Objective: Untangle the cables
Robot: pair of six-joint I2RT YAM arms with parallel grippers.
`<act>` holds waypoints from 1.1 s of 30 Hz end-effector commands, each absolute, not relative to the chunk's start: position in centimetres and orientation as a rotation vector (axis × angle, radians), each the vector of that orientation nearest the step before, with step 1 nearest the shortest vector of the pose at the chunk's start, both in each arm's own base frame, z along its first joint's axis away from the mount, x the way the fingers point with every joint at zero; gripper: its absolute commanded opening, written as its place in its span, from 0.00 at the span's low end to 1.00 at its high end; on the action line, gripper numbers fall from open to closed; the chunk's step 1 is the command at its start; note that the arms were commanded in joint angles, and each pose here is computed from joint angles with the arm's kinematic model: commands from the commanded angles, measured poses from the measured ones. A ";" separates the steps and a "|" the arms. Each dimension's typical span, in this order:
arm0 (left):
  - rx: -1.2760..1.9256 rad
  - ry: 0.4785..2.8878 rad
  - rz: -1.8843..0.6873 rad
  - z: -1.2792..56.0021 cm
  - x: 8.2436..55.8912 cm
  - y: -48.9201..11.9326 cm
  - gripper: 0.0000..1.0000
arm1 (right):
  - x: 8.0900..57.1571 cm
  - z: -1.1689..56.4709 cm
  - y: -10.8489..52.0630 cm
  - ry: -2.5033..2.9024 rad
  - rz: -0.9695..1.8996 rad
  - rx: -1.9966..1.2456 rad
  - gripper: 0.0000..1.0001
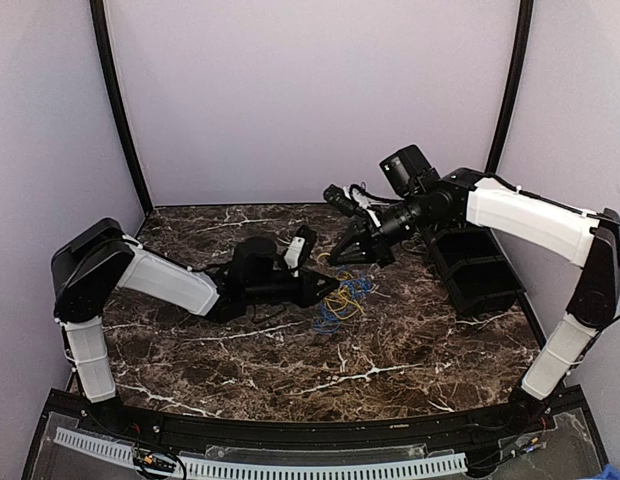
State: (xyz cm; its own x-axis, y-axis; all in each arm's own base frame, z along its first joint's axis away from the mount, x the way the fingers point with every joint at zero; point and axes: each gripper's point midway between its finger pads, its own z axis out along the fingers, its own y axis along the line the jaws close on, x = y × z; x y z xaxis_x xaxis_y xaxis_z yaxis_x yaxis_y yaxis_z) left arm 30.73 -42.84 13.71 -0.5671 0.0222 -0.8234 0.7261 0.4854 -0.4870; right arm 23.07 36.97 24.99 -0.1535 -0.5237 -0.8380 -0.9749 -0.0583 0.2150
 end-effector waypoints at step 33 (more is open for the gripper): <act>0.267 2.226 -0.790 -0.2 32.5 -34.4 0.39 | 25.5 64.9 24.3 0.931 0.760 -1.095 0.00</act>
